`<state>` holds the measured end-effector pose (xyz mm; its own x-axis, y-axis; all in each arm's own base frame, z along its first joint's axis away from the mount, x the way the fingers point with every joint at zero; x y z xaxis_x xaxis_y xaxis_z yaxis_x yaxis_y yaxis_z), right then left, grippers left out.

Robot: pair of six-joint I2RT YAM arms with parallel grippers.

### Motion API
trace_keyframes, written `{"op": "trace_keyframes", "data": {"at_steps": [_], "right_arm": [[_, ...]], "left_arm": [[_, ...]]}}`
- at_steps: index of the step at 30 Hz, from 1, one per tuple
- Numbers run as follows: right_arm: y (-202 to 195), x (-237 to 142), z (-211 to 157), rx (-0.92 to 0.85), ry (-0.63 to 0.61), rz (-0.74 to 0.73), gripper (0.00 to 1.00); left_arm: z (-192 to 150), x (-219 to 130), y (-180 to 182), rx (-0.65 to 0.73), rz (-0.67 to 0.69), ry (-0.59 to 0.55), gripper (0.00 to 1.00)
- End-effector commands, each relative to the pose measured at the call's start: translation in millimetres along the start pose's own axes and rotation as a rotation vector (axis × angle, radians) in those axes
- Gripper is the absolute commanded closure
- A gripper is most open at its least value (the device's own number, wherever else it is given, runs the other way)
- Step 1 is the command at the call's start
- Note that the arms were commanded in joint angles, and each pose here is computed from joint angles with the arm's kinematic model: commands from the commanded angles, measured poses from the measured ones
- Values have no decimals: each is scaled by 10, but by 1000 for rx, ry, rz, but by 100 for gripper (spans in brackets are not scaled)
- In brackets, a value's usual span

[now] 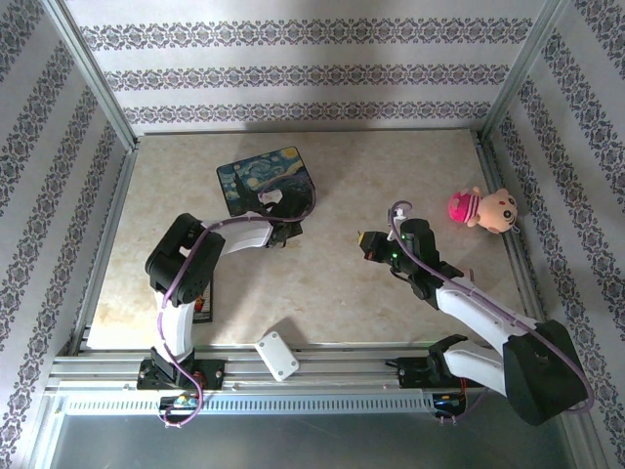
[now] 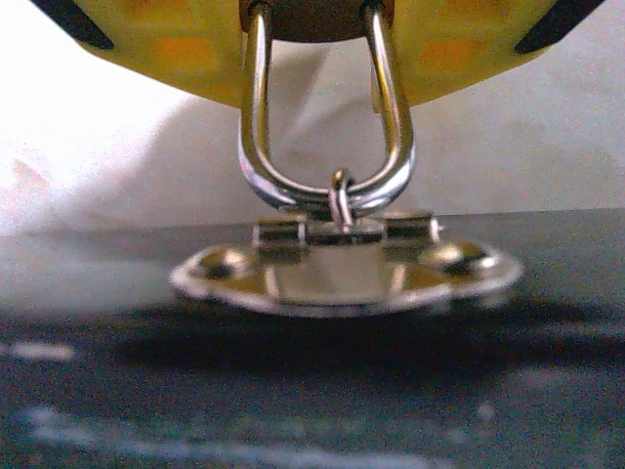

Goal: Unlock the padlock with the key

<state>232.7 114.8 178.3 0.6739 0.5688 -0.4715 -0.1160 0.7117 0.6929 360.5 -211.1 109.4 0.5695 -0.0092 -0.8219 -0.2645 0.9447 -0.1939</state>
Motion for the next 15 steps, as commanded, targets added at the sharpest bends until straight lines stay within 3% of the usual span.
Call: {"op": "trace_keyframes", "data": {"at_steps": [1, 5, 15], "right_arm": [[18, 24, 10, -10, 13, 24, 100], [34, 26, -14, -14, 19, 27, 100], [90, -10, -32, -25, 3, 37, 100]], "left_arm": [[-73, -89, -61, -36, -123, 78, 72], [-121, -136, -26, -39, -124, 105, 69], [-255, 5, 142, -15, 17, 91, 59]]}}
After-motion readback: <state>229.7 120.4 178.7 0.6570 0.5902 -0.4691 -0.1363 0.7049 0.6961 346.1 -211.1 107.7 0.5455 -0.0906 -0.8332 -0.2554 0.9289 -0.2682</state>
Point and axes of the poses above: each hand's point on the last joint's axis, 136 mm out from that joint toward the fingers, its own x axis out along the fingers, its own y axis along the line the jaws close on, z = x × y, the point moved 10 cm from there along -x, back along the fingers, and after that the axes turned 3 degrees about x, right-handed, at the moved point
